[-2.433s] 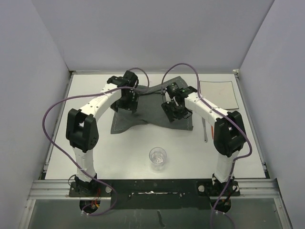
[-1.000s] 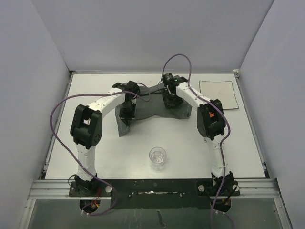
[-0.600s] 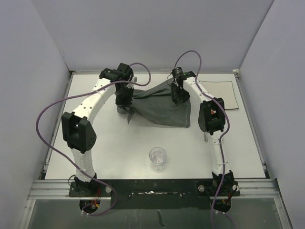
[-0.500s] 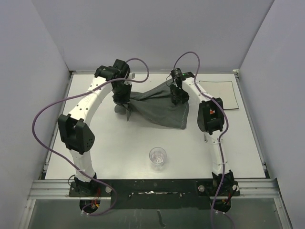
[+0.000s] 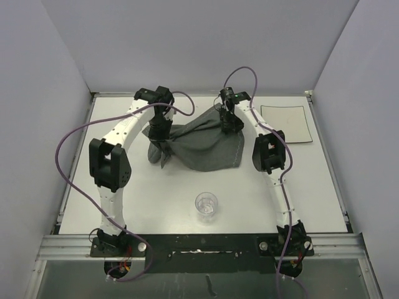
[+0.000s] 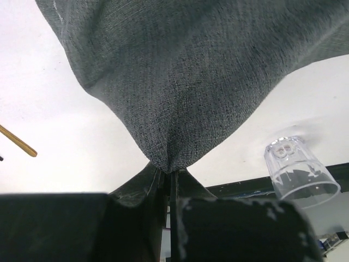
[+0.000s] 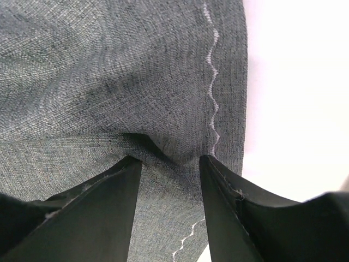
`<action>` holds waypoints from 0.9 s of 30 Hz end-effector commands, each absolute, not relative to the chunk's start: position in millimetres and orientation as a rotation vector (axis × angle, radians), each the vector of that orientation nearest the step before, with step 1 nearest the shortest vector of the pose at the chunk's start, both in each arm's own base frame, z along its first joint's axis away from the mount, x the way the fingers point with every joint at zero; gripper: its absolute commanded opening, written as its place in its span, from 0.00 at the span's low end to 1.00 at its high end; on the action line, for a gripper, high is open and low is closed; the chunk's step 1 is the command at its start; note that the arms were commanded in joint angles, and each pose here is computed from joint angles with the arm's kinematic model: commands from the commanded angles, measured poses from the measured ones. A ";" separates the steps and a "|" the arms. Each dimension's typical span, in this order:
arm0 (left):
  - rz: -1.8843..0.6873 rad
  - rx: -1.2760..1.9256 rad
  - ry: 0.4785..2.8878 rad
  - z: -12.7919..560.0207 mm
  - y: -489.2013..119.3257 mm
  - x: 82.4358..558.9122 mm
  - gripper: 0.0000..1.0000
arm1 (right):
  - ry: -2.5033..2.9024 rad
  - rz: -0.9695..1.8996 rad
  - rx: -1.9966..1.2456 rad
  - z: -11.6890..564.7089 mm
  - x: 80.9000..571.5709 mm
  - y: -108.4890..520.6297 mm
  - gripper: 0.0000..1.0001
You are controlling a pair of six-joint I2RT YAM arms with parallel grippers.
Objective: Set the dinner table for one person
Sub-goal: Flatten out the napkin at the center of the board.
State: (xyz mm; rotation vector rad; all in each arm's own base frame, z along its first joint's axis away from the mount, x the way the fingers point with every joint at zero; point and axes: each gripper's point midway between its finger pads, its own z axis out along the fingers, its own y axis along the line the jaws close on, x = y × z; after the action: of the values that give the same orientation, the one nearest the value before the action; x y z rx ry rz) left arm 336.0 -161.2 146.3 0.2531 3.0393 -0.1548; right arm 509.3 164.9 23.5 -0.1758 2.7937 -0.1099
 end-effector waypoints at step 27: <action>-0.161 0.298 3.228 58.1 -172.9 343.0 0.03 | 2.275 0.236 0.338 195.7 452.5 92.7 0.63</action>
State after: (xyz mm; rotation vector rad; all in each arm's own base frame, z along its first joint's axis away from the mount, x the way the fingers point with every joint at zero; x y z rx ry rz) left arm 338.9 -163.3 69.9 0.2618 3.2303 -0.0971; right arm 470.9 123.7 192.3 0.1331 2.3340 0.1526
